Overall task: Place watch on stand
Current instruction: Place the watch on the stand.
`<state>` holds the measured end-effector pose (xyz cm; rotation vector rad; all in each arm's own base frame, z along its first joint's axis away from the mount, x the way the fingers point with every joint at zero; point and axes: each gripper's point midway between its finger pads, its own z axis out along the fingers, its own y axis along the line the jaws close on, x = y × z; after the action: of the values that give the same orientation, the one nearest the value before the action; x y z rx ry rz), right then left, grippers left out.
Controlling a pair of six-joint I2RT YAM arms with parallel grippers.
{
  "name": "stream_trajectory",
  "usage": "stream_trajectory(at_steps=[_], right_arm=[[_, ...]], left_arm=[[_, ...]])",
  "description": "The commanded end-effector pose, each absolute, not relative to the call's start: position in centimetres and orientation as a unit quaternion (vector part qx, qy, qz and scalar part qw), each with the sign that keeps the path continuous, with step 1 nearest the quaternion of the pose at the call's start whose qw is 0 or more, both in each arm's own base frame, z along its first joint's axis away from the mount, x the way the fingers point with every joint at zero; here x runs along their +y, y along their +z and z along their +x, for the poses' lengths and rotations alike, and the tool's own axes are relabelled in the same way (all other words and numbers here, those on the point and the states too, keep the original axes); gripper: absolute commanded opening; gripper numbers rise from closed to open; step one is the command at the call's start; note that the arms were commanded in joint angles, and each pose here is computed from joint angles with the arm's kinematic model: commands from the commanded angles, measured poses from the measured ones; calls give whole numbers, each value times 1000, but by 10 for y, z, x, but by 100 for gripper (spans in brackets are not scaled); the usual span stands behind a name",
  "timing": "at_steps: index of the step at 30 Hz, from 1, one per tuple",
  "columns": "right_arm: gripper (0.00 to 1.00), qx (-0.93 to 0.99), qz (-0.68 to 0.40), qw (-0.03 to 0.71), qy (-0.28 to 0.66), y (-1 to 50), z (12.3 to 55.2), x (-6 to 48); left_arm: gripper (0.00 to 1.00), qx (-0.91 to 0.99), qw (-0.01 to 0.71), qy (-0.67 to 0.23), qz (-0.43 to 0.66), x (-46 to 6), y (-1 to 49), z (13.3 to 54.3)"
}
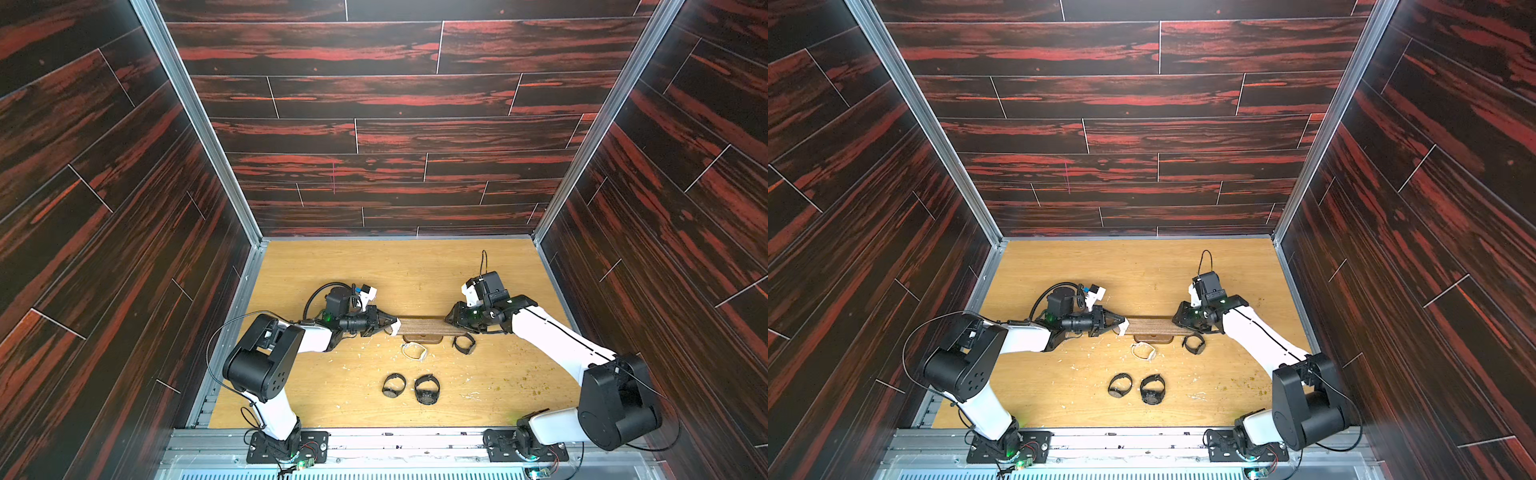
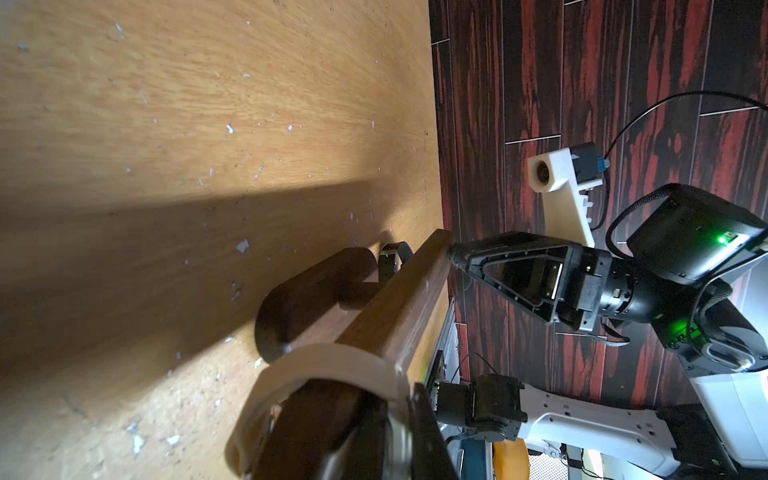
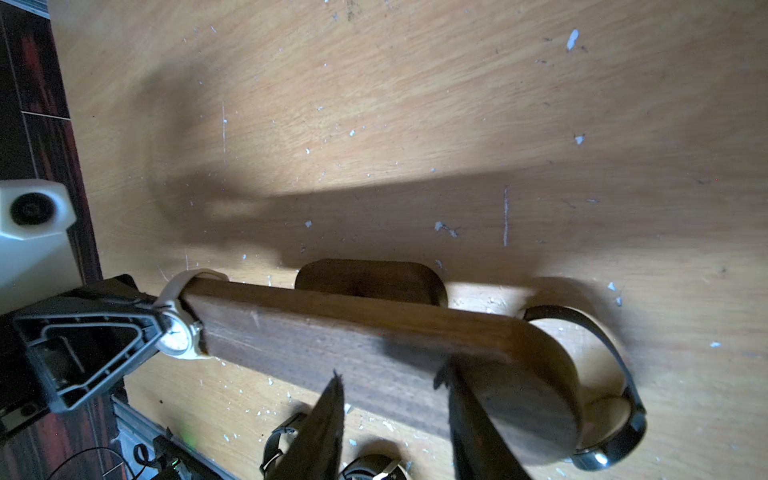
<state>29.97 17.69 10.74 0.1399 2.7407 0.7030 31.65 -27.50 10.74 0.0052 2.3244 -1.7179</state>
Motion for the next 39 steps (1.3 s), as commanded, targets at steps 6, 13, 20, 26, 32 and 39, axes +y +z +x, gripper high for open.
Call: stream_trajectory(at_steps=[6,13,20,26,32,39], right_arm=[[42,958,51,155,237,123,300,164],[45,957,83,158,229,124,300,134],[47,951,93,125,268,107,292,143],[47,948,96,104,285,95,286,149],[45,942,96,96,308,93,286,158],[44,943,83,96,308,93,290,169]], left_arm=[[0,790,136,-597,14,-281,113,324],[0,791,135,-597,14,-281,113,324],[0,793,135,-594,12,-281,111,326],[0,792,137,-595,10,-282,112,328],[0,792,137,-595,7,-282,112,328],[0,789,134,-599,4,-286,110,327]])
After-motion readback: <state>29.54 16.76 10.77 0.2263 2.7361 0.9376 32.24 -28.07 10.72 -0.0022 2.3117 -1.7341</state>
